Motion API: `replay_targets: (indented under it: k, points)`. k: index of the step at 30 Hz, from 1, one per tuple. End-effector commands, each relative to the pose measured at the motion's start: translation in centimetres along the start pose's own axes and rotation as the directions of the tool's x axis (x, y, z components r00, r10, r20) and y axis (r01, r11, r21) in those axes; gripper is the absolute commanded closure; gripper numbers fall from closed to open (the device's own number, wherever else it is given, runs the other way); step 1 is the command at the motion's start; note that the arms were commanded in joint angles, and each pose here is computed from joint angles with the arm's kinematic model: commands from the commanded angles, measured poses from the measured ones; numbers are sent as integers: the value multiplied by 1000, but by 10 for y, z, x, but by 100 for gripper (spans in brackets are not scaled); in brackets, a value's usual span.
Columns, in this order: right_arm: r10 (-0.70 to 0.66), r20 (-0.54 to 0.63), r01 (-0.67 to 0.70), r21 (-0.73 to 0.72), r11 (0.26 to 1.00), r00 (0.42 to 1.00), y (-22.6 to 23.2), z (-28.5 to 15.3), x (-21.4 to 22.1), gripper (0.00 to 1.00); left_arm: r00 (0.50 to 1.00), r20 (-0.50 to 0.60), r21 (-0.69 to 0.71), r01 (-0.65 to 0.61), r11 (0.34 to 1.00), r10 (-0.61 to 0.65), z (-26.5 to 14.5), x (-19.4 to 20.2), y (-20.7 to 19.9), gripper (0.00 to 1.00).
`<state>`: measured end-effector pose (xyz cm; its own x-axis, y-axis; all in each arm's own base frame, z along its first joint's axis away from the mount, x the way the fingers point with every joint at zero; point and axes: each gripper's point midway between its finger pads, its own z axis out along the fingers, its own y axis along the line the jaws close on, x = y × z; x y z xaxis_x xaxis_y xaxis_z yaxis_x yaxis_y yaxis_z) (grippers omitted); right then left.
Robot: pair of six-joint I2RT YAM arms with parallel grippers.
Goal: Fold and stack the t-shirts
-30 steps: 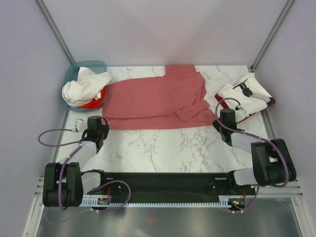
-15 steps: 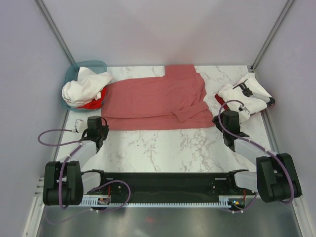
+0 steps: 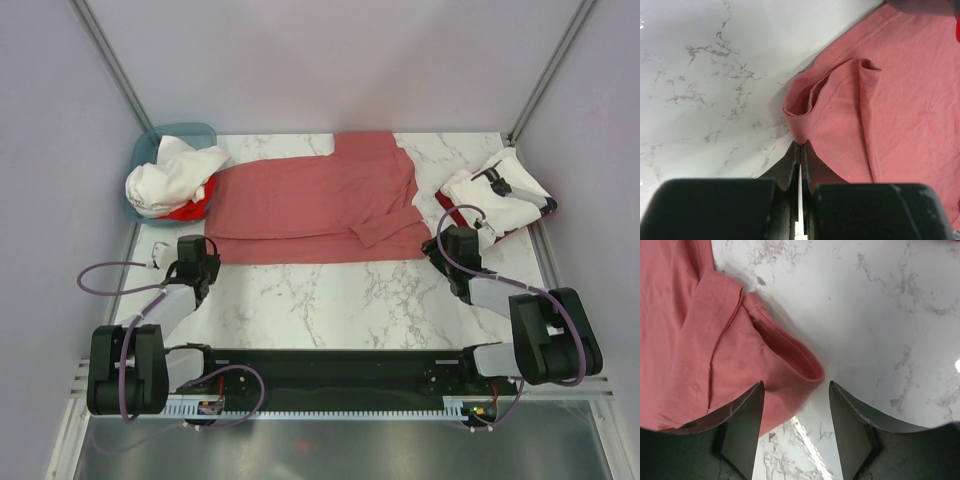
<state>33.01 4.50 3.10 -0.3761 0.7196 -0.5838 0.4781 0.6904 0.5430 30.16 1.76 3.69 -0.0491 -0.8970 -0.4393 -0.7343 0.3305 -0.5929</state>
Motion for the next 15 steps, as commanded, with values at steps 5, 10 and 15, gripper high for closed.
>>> replay_targets:
  k: [5, 10, 15]
  points:
    - [40, 2, -40, 45, 998, 999, -4, 17, 2, 53, 1000, 29, 15, -2, 1000, 2, 1, -10, -11, 98]
    - [-7, 21, 5, 62, 998, 1000, 0, 15, -11, 100, 999, 26, 20, -27, 999, 26, 1, -10, -14, 98]
    - [-4, 122, -2, 51, 999, 993, 13, -9, -45, 100, 995, -43, 2, -89, 996, 89, 5, 3, -15, 98]
